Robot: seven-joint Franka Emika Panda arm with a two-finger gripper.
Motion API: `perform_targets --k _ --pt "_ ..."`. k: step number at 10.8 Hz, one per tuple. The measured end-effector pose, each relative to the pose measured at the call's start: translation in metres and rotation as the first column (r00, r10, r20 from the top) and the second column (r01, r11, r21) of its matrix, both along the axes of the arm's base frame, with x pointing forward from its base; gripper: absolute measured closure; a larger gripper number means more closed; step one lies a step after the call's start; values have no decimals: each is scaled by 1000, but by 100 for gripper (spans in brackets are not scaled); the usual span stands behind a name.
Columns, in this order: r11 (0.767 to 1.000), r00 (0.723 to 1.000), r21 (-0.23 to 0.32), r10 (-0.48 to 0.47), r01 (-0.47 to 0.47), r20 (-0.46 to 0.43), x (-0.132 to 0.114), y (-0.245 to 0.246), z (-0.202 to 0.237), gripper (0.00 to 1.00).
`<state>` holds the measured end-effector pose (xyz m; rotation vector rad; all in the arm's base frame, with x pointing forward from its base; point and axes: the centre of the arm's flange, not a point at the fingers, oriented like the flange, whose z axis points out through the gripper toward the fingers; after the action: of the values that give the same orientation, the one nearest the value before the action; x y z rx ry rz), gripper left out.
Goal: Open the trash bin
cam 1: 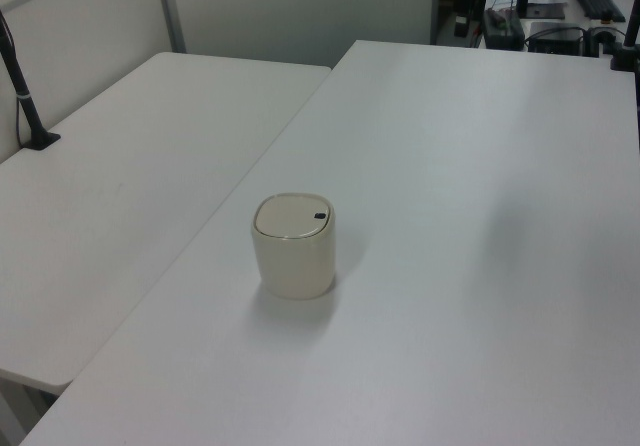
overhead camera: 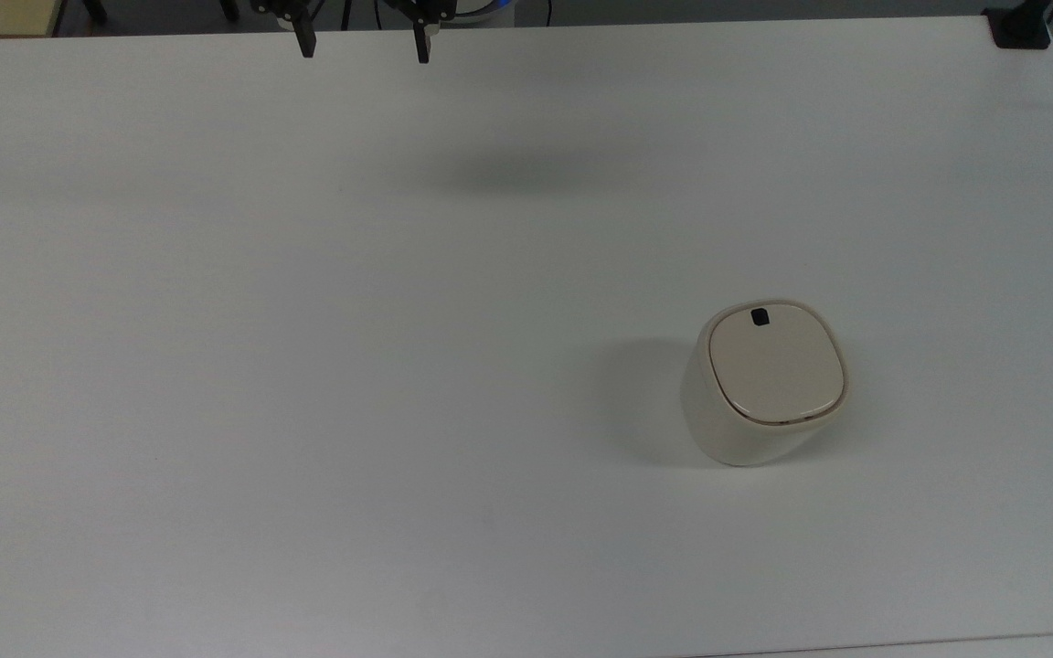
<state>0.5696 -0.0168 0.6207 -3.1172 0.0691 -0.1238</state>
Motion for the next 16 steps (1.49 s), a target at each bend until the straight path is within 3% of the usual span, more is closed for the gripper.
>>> perform_targets --k 12,16 --pt "1000 1000 0 7 -7 -10 -1 2 0 0" --pt "994 993 -2 113 -113 -31 2 23 -11 0"
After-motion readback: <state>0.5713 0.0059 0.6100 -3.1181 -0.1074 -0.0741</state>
